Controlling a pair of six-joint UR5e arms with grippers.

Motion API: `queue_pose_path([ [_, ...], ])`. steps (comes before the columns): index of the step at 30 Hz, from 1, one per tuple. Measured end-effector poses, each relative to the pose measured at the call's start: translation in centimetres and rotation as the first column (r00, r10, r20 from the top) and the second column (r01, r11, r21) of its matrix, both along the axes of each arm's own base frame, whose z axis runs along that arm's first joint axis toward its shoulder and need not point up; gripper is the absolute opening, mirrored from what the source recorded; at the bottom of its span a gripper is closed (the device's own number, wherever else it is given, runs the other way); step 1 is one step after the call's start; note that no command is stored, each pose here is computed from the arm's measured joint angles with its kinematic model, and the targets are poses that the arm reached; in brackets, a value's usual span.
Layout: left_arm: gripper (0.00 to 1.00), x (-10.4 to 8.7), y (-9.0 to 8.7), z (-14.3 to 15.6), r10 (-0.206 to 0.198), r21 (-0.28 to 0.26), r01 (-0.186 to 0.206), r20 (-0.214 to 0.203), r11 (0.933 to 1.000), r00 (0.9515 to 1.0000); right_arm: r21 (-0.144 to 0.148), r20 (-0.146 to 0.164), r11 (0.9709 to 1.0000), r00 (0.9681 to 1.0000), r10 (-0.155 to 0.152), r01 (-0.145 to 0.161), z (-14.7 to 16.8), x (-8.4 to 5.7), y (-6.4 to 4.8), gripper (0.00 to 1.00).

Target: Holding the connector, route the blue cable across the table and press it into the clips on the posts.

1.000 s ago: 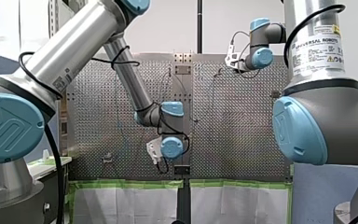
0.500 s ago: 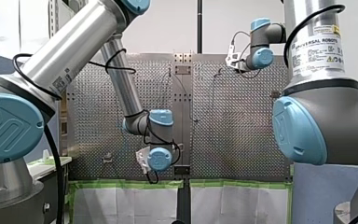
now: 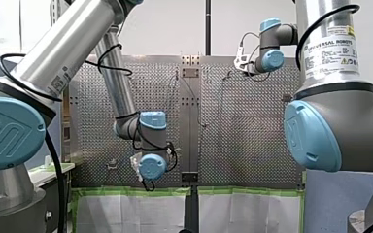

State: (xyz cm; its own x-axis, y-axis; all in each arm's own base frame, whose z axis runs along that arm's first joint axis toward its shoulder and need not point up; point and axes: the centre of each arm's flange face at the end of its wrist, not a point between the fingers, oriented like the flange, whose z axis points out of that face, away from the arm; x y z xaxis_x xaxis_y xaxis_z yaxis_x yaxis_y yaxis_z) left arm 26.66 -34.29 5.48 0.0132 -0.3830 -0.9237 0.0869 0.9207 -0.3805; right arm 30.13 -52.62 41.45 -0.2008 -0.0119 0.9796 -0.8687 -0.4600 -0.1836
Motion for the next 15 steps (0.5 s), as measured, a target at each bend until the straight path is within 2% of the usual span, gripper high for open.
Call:
queue_pose_path([
  [15, 1.00, -0.53, 0.50, -0.21, 0.001, 0.012, -0.001, -0.011, 0.9999, 0.9999, 0.001, 0.000, 1.0000, 1.0000, 0.001, -0.001, -0.03, 0.04, 0.04, 0.00],
])
